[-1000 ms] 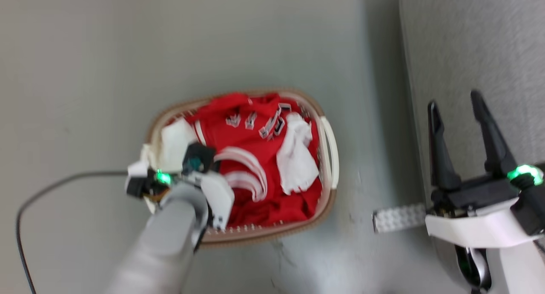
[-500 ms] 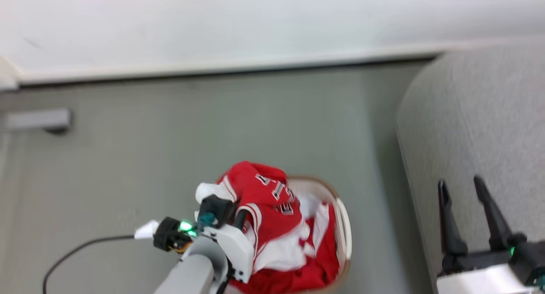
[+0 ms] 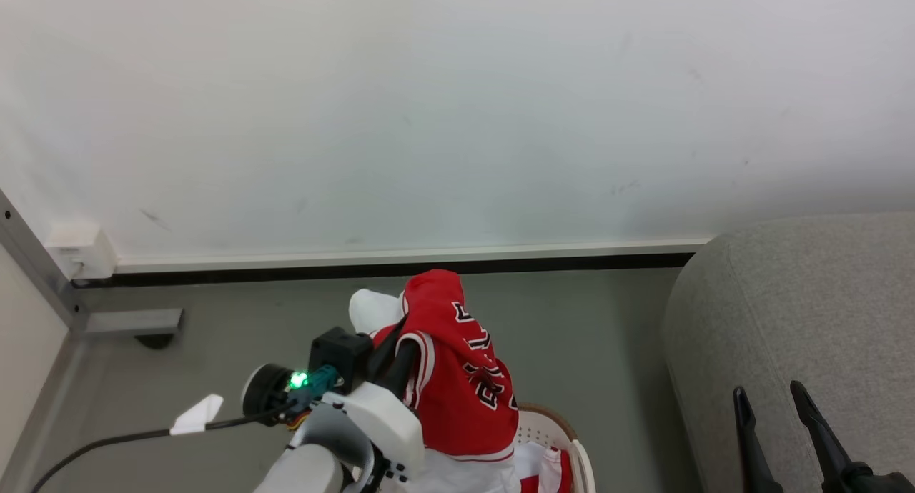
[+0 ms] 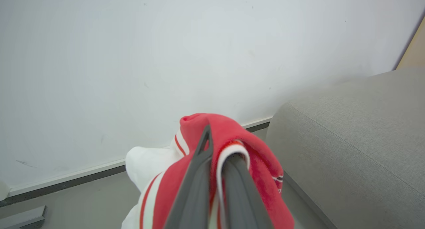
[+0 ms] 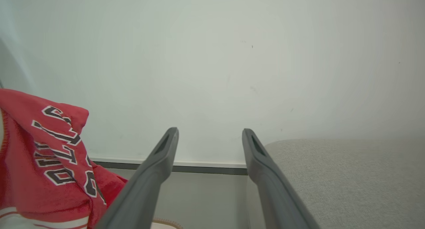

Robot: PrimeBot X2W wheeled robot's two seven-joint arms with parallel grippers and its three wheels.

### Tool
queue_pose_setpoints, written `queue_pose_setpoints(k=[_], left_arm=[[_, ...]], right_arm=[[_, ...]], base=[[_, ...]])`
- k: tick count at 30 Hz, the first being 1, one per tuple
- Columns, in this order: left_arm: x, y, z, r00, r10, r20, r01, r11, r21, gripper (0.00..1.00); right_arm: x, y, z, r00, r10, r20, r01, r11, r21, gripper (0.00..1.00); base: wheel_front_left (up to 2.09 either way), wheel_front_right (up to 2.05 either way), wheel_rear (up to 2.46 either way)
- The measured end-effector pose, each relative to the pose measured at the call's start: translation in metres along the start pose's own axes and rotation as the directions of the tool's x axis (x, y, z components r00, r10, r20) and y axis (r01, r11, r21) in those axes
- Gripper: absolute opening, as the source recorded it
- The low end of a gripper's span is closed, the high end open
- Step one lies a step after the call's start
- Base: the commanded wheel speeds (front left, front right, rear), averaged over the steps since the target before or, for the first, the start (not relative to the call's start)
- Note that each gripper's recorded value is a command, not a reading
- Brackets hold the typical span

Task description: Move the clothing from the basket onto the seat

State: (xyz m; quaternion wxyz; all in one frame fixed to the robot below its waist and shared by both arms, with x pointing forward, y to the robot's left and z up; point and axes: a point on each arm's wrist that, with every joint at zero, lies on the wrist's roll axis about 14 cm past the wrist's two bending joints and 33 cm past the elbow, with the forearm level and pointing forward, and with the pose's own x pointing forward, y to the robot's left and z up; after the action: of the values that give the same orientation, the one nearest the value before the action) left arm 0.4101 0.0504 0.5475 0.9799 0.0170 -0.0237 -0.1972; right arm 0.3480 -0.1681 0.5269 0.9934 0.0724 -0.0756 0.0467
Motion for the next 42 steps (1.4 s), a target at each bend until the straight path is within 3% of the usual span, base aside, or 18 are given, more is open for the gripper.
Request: queue_pose_setpoints(k=[7, 16, 23, 27, 33, 37, 42], left_arm=[[-0.015, 0.004, 0.05, 0.995, 0.01, 0.096, -0.012, 1.0, 0.02, 0.0], [-0.027, -0.007, 0.075, 0.991, -0.016, 0.133, 0.012, 1.0, 0.028, 0.0], [-0.028, -0.017, 0.074, 0.992, -0.044, 0.122, 0.041, 0.999, 0.029, 0.0], [-0.028, -0.024, 0.075, 0.991, -0.058, 0.124, 0.055, 0.998, 0.023, 0.0], [-0.027, -0.033, 0.078, 0.988, -0.084, 0.132, 0.082, 0.996, 0.018, 0.0], [-0.026, -0.037, 0.08, 0.987, -0.096, 0.132, 0.094, 0.995, 0.021, 0.0], [-0.024, -0.042, 0.081, 0.985, -0.115, 0.131, 0.113, 0.993, 0.024, 0.0]], right_arm=[[-0.012, 0.0, 0.008, 1.0, -0.004, 0.023, 0.004, 1.0, -0.006, 1.0], [-0.022, 0.007, 0.015, 0.999, 0.024, 0.041, -0.023, 1.0, -0.019, 1.0], [-0.022, 0.04, 0.013, 0.983, 0.182, 0.016, -0.181, 0.982, -0.061, 1.0], [-0.02, 0.073, 0.012, 0.942, 0.332, -0.04, -0.334, 0.939, -0.087, 1.0], [-0.009, 0.119, 0.014, 0.852, 0.515, -0.097, -0.524, 0.843, -0.123, 1.0], [0.003, 0.142, 0.006, 0.801, 0.581, -0.143, -0.598, 0.788, -0.147, 1.0], [0.019, 0.169, -0.012, 0.755, 0.625, -0.198, -0.652, 0.748, -0.124, 1.0]], base=[[0.0, 0.0, 0.0], [0.0, 0.0, 0.0], [0.0, 0.0, 0.0], [0.0, 0.0, 0.0], [0.0, 0.0, 0.0], [0.0, 0.0, 0.0], [0.0, 0.0, 0.0]])
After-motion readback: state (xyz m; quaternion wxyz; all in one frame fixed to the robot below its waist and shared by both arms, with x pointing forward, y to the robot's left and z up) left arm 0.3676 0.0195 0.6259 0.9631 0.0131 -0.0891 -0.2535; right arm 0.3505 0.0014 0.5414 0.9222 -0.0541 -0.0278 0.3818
